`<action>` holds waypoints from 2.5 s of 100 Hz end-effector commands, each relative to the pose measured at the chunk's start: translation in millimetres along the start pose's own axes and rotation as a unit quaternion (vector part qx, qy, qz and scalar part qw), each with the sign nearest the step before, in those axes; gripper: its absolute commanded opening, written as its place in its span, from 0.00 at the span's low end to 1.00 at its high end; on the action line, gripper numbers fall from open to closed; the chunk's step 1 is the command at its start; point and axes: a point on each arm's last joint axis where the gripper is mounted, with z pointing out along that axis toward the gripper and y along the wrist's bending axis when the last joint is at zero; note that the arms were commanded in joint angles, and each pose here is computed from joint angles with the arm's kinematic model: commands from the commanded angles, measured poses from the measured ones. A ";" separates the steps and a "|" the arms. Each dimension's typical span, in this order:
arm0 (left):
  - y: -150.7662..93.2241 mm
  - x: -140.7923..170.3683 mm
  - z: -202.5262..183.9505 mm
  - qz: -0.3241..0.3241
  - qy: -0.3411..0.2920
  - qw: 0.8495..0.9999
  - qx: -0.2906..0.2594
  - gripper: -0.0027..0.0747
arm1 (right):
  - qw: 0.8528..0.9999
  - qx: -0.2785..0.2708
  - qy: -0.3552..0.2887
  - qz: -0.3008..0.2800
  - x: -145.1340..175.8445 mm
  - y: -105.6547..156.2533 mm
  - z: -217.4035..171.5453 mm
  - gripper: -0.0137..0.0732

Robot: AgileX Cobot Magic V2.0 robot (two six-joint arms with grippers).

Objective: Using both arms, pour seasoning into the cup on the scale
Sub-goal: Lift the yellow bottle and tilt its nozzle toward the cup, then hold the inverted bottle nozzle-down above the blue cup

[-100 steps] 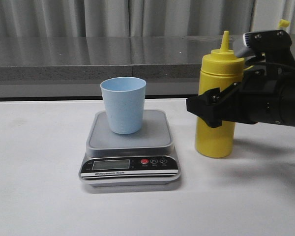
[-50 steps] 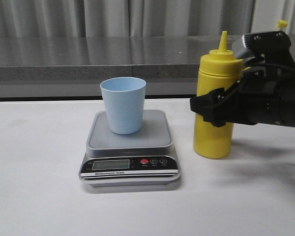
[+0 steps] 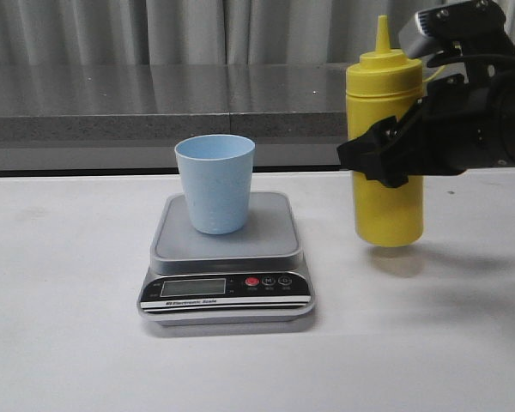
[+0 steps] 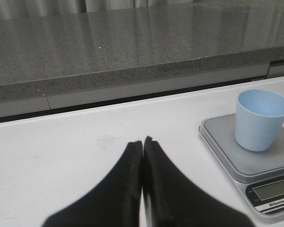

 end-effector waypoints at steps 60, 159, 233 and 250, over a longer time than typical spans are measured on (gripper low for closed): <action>0.8 -16.7 -2.1 -0.001 -0.054 0.999 -0.005 0.01 | 0.952 0.033 0.138 -0.270 -110.7 23.5 24.5 0.28; 0.8 -16.7 -2.1 -0.001 -0.054 0.999 -0.005 0.01 | 0.837 0.048 0.190 -0.510 -111.6 50.4 43.1 0.28; 0.8 -16.7 -2.1 -0.001 -0.054 0.999 -0.005 0.01 | 0.744 0.108 0.245 -0.612 -111.4 63.8 68.5 0.28; 0.8 -16.7 -2.1 -0.001 -0.054 0.999 -0.005 0.01 | 0.721 0.097 0.245 -0.641 -111.8 68.2 68.3 0.28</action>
